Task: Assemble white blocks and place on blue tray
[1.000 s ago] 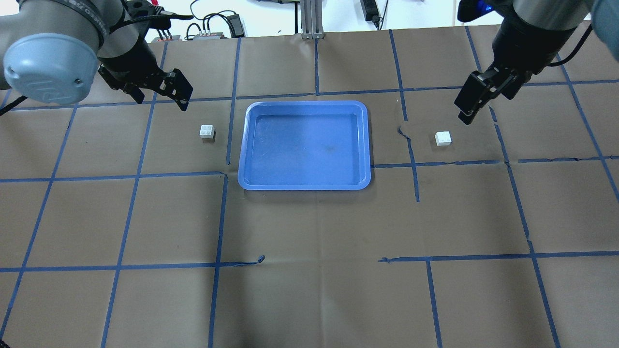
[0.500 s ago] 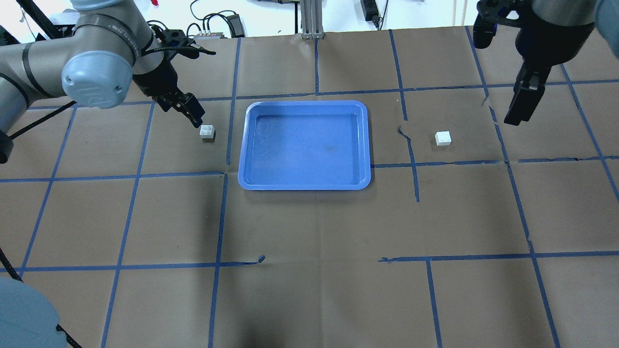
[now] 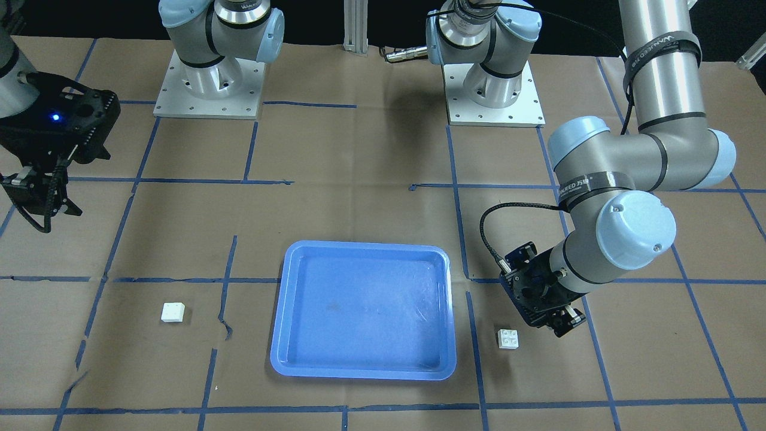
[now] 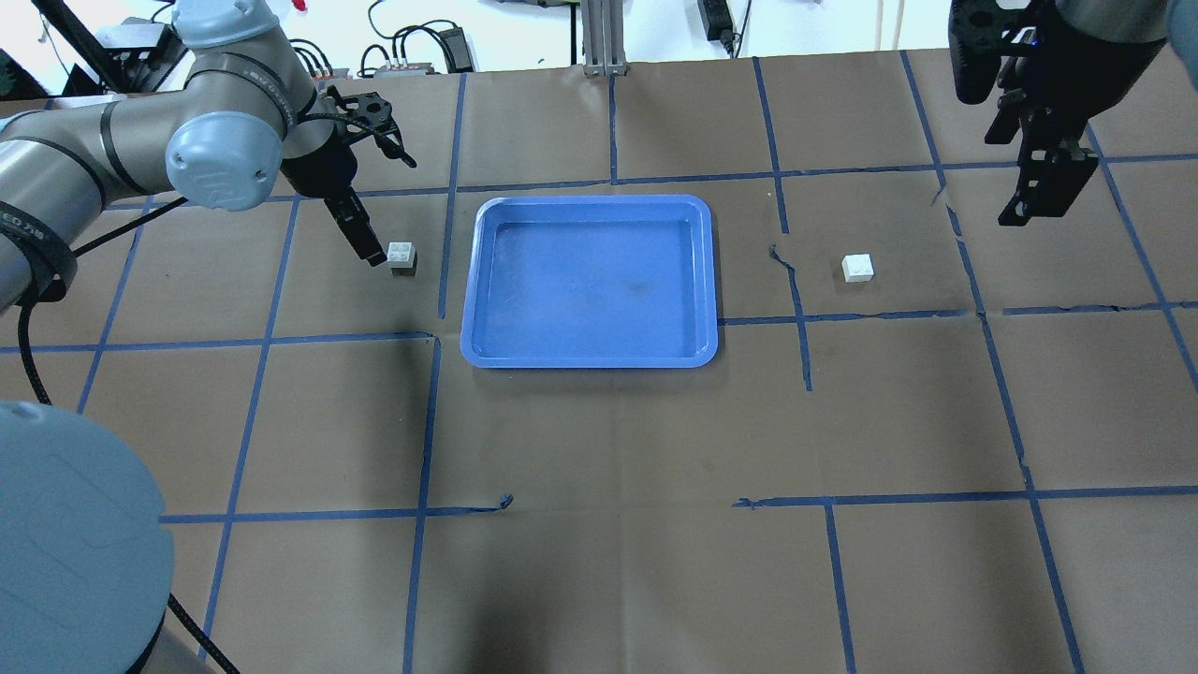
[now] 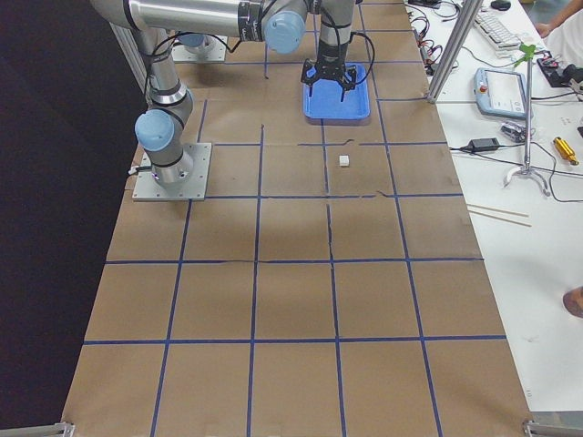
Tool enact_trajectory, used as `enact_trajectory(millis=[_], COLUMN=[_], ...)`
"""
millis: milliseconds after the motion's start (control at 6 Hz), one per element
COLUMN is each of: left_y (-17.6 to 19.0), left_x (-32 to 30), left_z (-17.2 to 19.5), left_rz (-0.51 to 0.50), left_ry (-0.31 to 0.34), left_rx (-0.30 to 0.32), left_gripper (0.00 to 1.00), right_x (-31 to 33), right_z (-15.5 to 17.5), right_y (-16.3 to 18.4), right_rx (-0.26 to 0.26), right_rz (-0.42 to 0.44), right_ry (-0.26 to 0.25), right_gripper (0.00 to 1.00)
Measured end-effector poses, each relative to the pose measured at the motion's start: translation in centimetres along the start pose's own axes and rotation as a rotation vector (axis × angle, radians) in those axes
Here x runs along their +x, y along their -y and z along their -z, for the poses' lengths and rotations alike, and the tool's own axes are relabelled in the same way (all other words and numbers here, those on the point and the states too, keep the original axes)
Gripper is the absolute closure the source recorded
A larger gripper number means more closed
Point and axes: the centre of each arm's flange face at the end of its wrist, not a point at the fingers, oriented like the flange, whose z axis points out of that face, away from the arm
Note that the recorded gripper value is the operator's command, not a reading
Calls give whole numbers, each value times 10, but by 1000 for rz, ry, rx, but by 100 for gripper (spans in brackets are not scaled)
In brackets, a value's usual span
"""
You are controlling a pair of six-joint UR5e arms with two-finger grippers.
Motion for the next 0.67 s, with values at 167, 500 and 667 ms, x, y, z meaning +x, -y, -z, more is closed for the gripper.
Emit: enact_trajectory(millis=[167, 500, 667], left_y=[2, 5, 7], left_x=[-11, -29, -34], left_z=[-15, -40, -50], left_rz=[-173, -444, -511], left_ry=[7, 7, 17], left_rx=[0, 3, 8], left_gripper=[3, 3, 4], right_x=[13, 46, 65], right_z=[-15, -66, -102], right_y=[-20, -43, -45], right_rx=[92, 242, 298], right_rz=[57, 123, 140], right_ry=[11, 36, 36], right_gripper=[0, 0, 0])
